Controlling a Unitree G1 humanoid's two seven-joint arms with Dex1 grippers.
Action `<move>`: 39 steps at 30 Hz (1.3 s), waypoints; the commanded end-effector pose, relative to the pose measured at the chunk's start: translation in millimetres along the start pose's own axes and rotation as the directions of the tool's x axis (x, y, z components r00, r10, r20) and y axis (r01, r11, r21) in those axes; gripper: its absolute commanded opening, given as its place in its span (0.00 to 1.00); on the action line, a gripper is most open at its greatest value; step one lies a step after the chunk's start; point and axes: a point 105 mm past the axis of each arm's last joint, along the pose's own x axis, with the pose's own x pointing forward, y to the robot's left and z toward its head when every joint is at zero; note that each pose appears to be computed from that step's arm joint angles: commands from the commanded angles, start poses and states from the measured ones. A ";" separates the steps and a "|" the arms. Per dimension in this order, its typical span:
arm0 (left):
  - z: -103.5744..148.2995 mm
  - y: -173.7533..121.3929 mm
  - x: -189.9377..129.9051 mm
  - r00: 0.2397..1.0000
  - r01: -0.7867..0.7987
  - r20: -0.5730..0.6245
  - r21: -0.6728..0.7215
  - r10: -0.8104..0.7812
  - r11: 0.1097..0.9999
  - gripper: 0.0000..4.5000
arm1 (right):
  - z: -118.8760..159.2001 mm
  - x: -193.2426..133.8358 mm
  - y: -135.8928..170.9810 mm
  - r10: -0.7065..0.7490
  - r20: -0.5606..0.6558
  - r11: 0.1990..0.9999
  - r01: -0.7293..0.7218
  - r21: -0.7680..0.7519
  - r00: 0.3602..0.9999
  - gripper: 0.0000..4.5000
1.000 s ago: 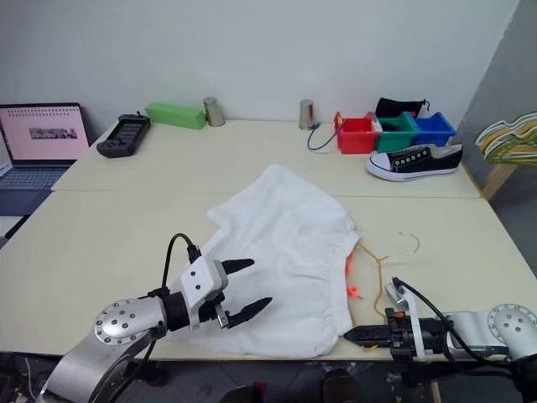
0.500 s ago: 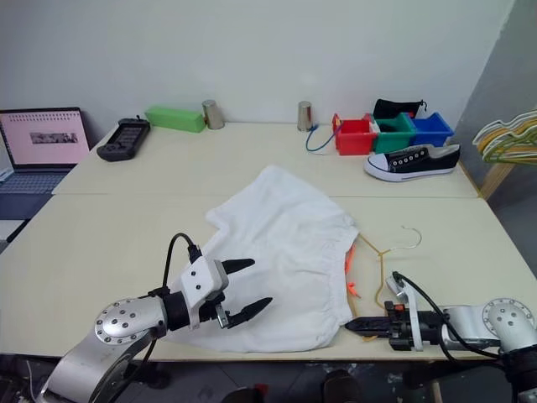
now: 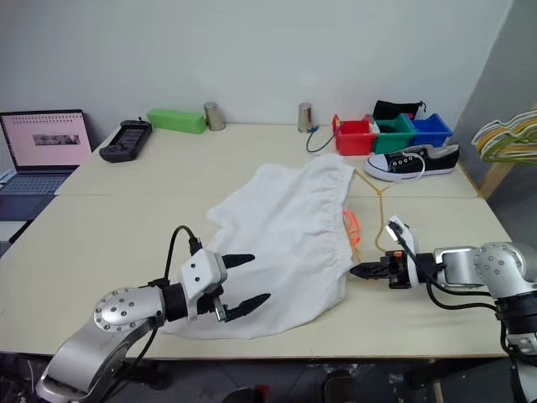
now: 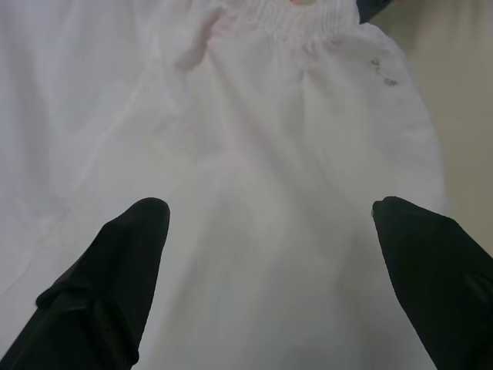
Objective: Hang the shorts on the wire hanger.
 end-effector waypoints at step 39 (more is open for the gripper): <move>108.0 181.5 32.1 0.981 0.132 -0.196 0.725 0.017 0.676 0.91 | 159.9 35.7 78.5 -0.205 0.491 0.030 0.507 -0.862 0.847 0.00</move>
